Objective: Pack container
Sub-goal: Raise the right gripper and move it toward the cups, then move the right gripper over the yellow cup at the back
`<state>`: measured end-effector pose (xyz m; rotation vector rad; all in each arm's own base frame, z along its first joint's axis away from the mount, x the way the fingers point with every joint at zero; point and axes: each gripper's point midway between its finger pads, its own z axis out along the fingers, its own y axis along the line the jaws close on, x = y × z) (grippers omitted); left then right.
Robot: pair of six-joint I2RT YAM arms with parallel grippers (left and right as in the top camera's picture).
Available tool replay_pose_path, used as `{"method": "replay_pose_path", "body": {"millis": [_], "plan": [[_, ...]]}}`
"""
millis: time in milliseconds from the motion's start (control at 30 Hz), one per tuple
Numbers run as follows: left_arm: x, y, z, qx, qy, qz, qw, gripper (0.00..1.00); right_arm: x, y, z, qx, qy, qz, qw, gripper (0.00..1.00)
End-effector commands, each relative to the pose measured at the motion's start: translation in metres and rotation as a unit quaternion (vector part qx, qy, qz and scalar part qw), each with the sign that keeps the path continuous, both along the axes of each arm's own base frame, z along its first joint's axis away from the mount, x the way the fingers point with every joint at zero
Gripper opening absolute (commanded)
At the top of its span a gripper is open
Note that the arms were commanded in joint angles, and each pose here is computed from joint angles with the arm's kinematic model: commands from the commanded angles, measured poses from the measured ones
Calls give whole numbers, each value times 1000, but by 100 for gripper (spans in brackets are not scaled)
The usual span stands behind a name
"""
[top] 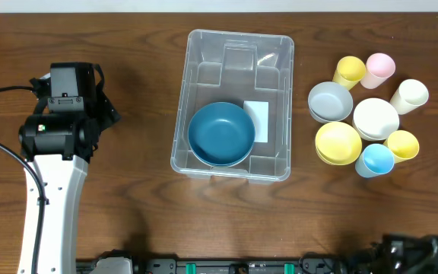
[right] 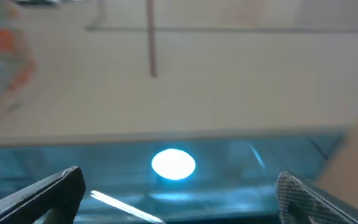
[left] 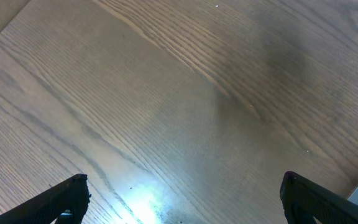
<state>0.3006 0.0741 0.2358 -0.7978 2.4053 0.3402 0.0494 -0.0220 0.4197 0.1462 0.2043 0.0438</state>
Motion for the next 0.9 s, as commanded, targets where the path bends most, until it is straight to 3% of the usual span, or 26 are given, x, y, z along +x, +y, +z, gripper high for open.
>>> {"method": "replay_pose_path", "body": {"millis": [0,200,433,633,867], "plan": [[-3,4,3,10,-1,5,1000,98,20,-26,-11,78,49,-12,996,99],[-3,4,3,10,-1,5,1000,98,81,-17,-38,58,189,-25,980,99],[-3,4,3,10,-1,5,1000,98,136,-26,-93,75,349,-66,932,99],[-3,4,3,10,-1,5,1000,98,166,-31,-149,68,473,-101,872,99],[-3,4,3,10,-1,5,1000,98,181,-28,-196,42,565,-115,816,99]]}}
